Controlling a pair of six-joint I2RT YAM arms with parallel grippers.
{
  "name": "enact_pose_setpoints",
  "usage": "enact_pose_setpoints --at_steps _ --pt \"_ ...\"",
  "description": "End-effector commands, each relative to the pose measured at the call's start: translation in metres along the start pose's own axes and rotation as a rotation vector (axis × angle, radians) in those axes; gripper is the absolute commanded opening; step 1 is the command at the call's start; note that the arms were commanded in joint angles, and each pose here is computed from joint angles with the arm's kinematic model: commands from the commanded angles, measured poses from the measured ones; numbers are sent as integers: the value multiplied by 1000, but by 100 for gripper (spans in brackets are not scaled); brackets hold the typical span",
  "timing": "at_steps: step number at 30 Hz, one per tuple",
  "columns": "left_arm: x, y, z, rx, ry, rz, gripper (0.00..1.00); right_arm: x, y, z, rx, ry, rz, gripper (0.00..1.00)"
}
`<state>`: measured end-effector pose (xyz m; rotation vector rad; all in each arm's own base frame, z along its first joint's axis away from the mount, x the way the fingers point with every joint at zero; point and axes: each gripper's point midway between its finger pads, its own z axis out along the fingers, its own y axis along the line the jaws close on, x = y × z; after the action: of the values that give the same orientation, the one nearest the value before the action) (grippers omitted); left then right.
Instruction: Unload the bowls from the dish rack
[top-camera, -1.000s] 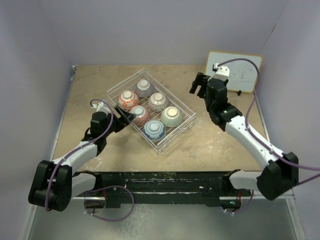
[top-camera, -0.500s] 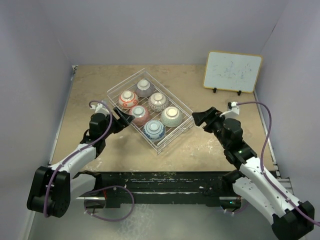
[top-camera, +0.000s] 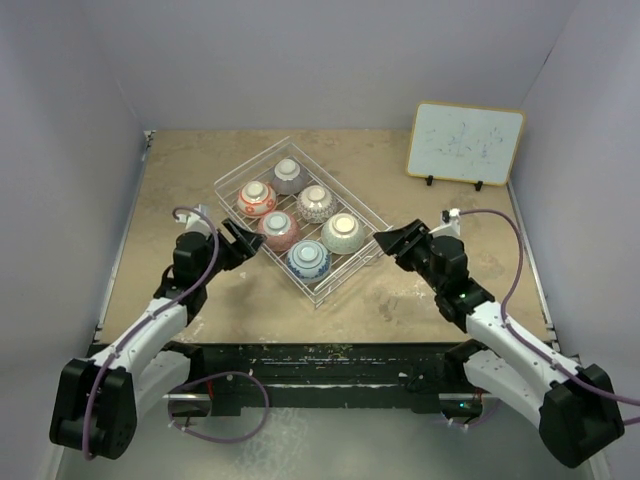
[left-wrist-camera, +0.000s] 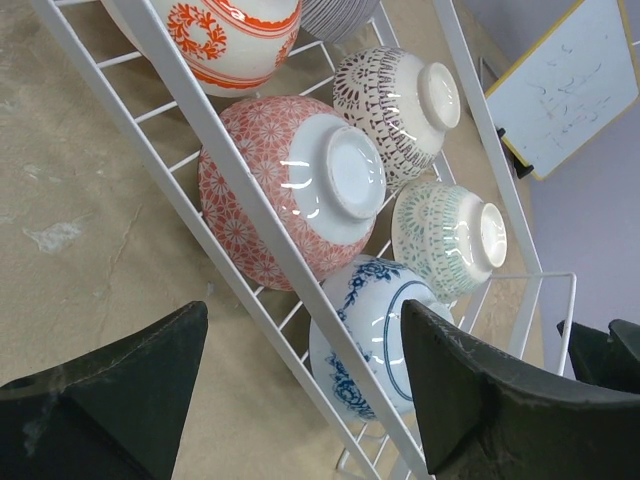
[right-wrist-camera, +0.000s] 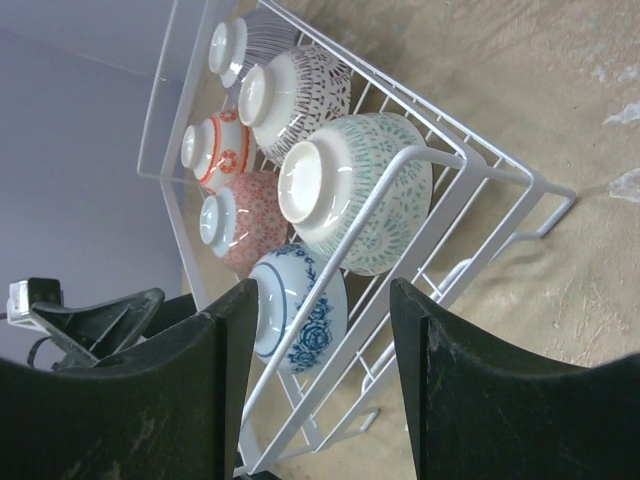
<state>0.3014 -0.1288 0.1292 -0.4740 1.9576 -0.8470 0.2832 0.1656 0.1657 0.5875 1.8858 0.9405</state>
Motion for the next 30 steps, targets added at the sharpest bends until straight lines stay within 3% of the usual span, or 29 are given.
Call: enact_pose_setpoints --at_steps 1,8,17,23,30 --pt "-12 -6 -4 -2 -29 39 80 -14 33 8 -91 -29 30 57" --pt "-17 -6 -12 -18 -55 50 80 -10 32 20 -75 -2 5 50" --pt "-12 -3 -13 -23 -44 21 84 9 20 28 -33 88 -5 33" --pt "-13 -4 -16 -31 -43 16 84 -3 24 34 -12 48 -29 17" --pt "-14 -3 -23 -43 -49 35 84 -31 21 55 51 24 -77 7"
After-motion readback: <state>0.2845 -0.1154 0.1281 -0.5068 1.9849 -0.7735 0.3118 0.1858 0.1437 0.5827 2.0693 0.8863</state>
